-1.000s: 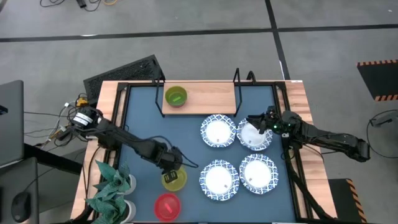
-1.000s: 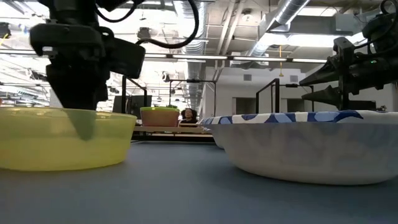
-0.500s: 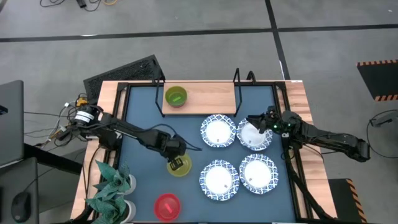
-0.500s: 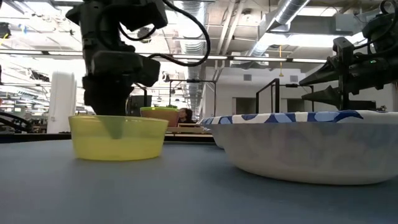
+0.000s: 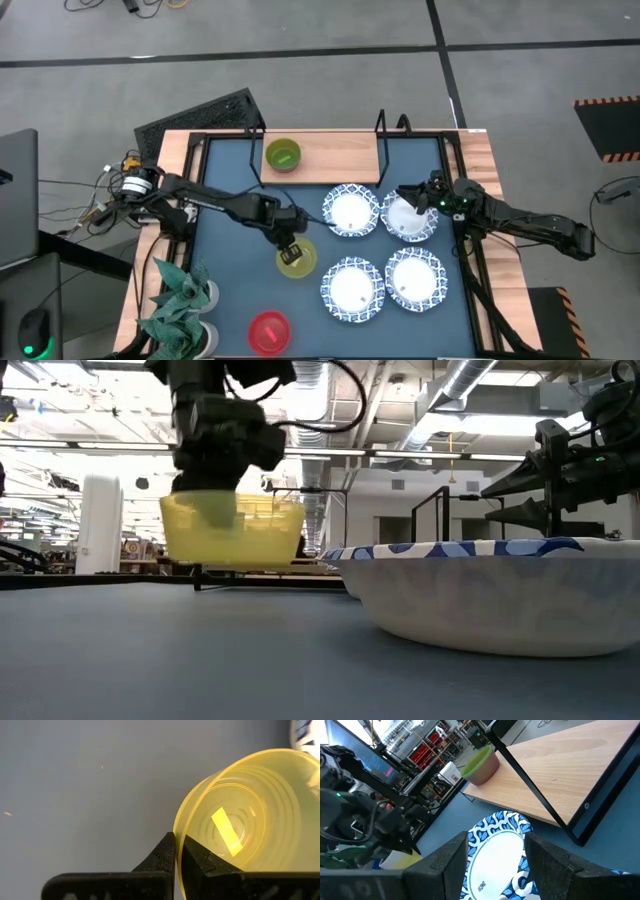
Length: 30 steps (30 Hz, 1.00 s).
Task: Place and stack bowls onto a shelf
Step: Stack the yellow transparent bowl into the green transparent bowl on the shelf
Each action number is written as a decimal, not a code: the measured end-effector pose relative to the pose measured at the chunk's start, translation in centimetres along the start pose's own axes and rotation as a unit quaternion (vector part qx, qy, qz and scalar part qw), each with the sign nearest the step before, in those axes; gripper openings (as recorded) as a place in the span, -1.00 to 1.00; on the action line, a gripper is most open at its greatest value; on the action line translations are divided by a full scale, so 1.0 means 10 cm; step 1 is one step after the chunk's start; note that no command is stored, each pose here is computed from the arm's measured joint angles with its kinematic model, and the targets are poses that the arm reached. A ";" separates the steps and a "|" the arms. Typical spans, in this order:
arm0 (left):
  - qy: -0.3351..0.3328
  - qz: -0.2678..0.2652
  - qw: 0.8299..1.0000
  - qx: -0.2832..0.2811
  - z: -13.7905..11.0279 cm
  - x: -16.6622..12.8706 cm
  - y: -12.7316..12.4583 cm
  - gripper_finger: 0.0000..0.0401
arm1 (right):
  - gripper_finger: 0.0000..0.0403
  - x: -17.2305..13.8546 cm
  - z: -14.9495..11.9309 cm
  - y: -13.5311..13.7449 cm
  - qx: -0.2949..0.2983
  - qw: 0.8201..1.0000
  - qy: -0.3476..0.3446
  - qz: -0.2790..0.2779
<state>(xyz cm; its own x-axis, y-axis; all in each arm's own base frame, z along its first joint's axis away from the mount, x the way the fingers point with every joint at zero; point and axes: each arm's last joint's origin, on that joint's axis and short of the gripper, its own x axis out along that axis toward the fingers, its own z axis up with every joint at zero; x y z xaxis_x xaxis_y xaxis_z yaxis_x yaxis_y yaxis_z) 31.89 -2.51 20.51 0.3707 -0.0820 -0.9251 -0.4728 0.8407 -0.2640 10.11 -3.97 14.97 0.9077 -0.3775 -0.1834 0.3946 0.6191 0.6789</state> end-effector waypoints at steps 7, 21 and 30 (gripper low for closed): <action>-0.024 -0.002 1.000 0.015 0.31 -0.31 0.03 -1.00 | 0.09 0.00 0.00 0.00 0.001 1.000 0.000 0.000; -0.162 0.034 0.983 0.077 1.08 -1.11 0.54 -1.00 | 0.09 0.00 0.00 0.00 0.001 1.000 0.000 0.000; -0.233 0.117 0.964 0.047 1.38 -1.55 1.32 -1.00 | 0.09 0.00 0.00 0.00 0.001 1.000 0.000 0.000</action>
<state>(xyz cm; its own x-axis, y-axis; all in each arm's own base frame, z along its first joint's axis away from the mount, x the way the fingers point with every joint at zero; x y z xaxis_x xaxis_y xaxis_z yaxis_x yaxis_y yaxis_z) 30.90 17.27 35.16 0.5913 0.3475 -0.7278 -0.5212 0.8533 -0.0161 10.11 -3.97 14.96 0.9075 -0.3778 -0.1837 0.3948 0.6176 0.6802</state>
